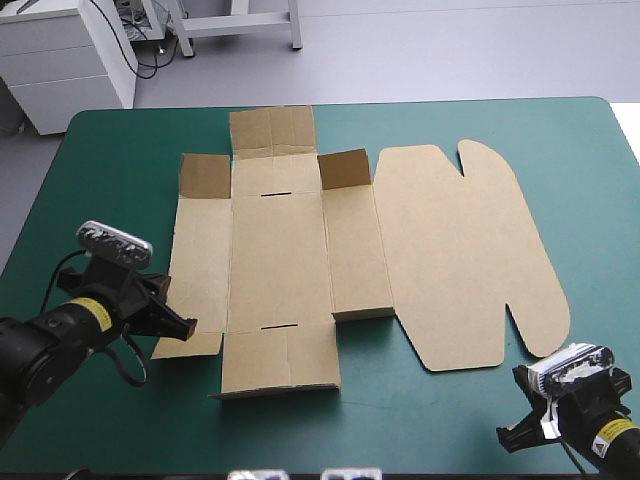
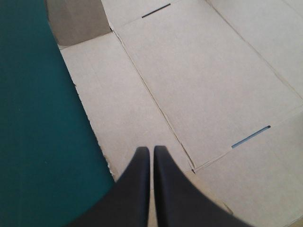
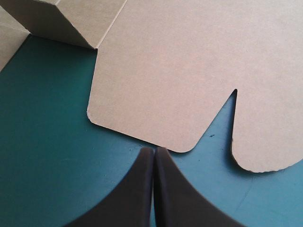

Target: Fold the box

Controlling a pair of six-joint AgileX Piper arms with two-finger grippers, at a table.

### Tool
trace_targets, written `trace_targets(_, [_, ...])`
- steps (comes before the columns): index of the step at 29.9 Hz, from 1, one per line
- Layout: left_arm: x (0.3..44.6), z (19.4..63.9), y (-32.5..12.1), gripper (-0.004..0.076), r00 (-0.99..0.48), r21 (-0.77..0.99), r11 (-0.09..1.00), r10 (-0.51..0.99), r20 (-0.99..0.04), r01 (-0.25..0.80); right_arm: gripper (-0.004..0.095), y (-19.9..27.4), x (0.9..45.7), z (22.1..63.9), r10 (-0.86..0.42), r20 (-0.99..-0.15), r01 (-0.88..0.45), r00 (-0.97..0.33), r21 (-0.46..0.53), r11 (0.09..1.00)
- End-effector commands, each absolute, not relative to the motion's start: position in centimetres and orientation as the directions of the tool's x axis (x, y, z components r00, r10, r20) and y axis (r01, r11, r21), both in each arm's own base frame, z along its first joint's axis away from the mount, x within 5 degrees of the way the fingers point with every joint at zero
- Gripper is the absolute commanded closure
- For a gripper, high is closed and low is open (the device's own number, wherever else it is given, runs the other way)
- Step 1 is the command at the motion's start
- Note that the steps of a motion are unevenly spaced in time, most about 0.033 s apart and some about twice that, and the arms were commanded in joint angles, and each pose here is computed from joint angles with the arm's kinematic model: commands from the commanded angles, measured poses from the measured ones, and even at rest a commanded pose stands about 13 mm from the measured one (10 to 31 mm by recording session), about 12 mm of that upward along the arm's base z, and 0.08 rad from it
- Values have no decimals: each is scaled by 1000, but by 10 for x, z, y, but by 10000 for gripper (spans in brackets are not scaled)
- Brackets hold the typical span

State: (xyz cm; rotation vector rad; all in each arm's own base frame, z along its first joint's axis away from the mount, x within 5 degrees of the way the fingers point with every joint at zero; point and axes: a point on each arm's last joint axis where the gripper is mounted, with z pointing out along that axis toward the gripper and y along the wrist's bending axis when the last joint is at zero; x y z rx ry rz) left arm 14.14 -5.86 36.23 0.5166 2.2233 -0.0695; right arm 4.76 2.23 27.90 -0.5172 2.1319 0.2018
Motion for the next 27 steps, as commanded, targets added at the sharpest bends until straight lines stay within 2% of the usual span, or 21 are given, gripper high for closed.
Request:
trace_targets(1, [161, 373, -70, 706, -541, 125, 906, 347, -766, 405, 922, 23, 51, 291, -272, -854, -432, -444, -62, 900])
trace_targets(9, [193, 381, -77, 706, -575, 118, 883, 391, -718, 454, 922, 23, 51, 291, -276, -854, -434, -442, -66, 899])
trace_targets(17, [215, 370, -26, 706, -700, -121, 885, 265, -663, 450, 922, 23, 51, 291, -276, -854, -434, -442, -66, 899])
trace_targets(19, [215, 366, -4, 706, -734, -172, 892, 219, -643, 417, 922, 23, 51, 291, -276, -854, -434, -442, -66, 899])
trace_targets(24, [210, 363, 44, 706, -785, -224, 946, 47, -618, 233, 922, 23, 51, 291, -276, -854, -434, -442, -66, 899])
trace_targets(27, [202, 360, 58, 706, -819, -244, 949, 27, -573, 201, 922, 23, 51, 291, -276, -854, -434, -442, -66, 899])
